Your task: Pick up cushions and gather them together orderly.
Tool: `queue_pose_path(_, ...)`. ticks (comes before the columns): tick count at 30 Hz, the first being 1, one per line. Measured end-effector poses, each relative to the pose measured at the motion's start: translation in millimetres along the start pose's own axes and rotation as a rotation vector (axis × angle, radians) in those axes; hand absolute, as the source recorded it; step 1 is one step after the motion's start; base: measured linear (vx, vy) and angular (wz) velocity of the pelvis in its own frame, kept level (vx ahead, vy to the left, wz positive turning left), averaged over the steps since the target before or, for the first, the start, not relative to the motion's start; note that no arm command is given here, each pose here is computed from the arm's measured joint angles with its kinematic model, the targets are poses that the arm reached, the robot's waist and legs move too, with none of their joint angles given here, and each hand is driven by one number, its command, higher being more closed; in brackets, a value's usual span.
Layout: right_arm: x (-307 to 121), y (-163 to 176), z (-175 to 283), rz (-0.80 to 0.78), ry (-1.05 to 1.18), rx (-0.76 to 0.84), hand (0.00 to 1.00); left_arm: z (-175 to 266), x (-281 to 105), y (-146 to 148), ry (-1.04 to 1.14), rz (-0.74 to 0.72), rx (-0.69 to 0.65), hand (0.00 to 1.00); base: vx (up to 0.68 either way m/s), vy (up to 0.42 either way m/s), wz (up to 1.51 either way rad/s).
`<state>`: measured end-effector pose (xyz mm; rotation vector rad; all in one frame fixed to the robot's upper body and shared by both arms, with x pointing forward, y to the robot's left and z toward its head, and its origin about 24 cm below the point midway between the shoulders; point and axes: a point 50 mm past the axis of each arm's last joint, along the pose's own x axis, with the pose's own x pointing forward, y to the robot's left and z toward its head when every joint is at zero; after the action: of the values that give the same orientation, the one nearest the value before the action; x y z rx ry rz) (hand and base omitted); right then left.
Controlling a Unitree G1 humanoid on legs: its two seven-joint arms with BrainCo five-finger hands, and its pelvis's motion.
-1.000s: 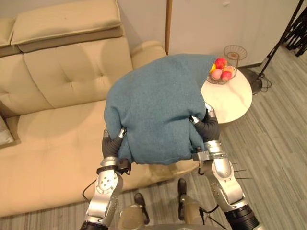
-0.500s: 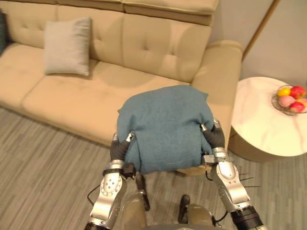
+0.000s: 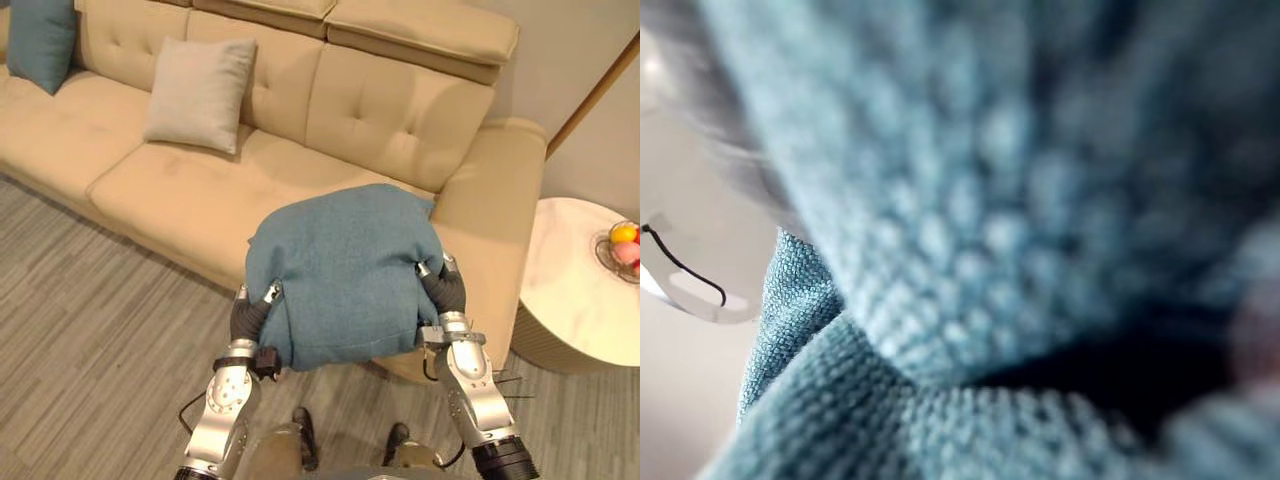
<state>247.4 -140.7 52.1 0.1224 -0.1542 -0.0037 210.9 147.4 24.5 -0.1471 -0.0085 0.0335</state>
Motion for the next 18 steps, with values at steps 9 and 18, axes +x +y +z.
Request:
queue_pose_path(9,-15.2,-12.6,-11.0,-0.017,0.059,-0.026,1.0,-9.5,-0.9,-3.5,0.036,-0.011,0.005,1.0,0.39,-0.094,0.36)
queue_pose_path(18,-15.5,-26.5,-8.4,-0.06,0.055,-0.05,1.0,-22.1,-1.8,-15.4,0.086,-0.056,-0.017,1.0,0.34,0.013,-0.65)
